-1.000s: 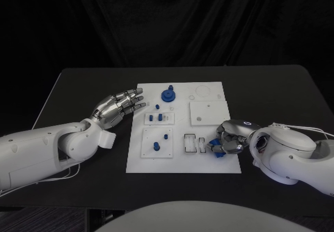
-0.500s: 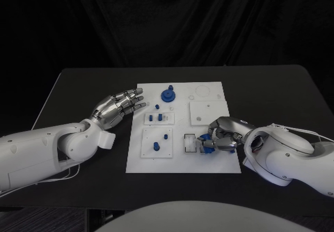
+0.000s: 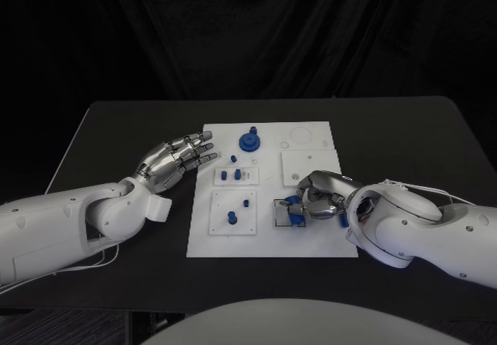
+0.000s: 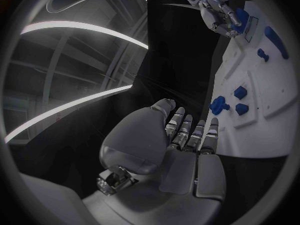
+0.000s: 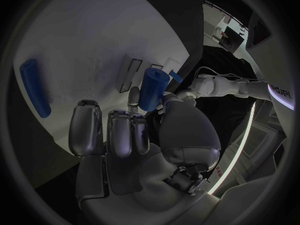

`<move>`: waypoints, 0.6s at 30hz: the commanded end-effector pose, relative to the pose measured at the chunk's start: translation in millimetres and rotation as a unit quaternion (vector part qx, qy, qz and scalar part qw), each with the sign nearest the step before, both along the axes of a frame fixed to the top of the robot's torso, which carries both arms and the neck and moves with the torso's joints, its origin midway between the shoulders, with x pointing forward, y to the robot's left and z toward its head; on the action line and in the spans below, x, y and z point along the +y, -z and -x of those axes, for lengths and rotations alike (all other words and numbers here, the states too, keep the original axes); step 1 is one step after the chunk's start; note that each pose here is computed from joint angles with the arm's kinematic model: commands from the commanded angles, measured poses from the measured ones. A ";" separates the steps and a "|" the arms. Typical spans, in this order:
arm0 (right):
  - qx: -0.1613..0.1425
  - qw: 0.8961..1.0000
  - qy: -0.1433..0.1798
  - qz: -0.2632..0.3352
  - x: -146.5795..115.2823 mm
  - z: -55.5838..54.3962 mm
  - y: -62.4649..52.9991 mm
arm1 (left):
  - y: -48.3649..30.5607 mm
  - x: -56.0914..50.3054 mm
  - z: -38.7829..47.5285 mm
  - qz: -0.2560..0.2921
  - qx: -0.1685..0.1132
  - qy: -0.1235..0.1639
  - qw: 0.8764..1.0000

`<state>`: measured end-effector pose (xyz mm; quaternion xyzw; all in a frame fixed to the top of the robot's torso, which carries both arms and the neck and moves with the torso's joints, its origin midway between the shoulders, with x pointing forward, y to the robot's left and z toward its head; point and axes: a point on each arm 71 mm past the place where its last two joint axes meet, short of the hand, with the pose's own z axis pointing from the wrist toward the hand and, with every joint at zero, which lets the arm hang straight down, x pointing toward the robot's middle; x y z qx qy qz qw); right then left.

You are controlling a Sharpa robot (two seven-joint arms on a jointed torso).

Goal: Assemble the parts on the task board

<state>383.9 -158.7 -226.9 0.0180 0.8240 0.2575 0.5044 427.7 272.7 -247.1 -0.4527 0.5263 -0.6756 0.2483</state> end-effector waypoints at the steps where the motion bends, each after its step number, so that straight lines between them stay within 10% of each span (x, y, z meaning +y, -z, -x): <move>1: 0.004 1.000 0.003 0.011 0.5 -1.3 2.6 | -0.7 -1.3 0.1 0.011 -0.005 0.004 1.000; 18: 0.013 1.000 -0.011 0.022 5.5 -2.5 5.6 | 2.8 -1.4 -0.3 0.008 0.001 0.007 1.000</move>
